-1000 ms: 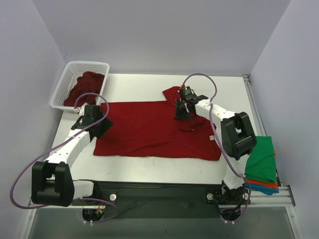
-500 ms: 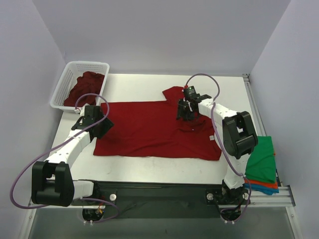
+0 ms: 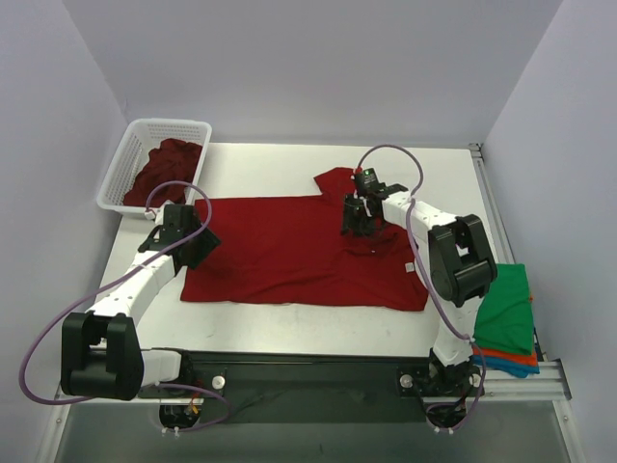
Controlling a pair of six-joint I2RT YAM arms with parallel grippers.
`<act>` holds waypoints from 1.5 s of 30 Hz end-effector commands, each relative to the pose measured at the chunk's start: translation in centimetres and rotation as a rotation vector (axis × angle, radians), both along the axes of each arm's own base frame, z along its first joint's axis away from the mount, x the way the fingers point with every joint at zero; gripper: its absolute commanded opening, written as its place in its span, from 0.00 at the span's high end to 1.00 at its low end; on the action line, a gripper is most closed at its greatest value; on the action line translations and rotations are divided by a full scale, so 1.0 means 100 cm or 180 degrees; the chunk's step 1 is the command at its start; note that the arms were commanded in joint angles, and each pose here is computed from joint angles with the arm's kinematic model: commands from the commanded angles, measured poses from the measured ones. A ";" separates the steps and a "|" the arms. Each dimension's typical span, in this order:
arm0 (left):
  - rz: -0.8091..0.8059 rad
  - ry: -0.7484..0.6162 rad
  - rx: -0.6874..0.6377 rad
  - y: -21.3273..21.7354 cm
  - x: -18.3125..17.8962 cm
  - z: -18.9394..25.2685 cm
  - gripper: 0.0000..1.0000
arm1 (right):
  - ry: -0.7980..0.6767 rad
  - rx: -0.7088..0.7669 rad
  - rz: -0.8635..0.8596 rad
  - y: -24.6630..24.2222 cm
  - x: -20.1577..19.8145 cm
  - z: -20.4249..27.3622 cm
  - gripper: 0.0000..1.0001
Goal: Fold and stack the t-shirts
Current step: Fold the flattened tshirt in 1/3 of the way
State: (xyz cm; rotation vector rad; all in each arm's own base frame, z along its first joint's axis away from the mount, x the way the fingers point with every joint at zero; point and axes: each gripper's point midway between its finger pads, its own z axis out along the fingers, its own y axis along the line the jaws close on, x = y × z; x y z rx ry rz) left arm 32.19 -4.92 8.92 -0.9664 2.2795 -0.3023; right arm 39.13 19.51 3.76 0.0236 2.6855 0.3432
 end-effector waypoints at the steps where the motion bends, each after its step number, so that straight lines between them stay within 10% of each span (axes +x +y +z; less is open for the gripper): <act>1: -0.0065 -0.0154 -0.0010 -0.003 0.008 0.006 0.35 | 0.0160 -0.0130 0.0107 -0.002 -0.011 -0.015 0.62; 17: -0.0070 -0.0138 -0.0030 -0.004 0.007 0.003 0.36 | 0.0100 -0.0115 0.0114 0.004 -0.018 -0.002 0.85; 34: -0.0090 -0.0132 -0.0038 -0.005 0.002 0.002 0.36 | 0.0064 -0.0420 0.0380 0.037 -0.013 -0.003 0.87; 45: -0.0088 -0.0104 -0.0046 -0.007 -0.004 -0.001 0.35 | -0.0176 -0.0438 0.0341 0.037 0.003 0.034 0.35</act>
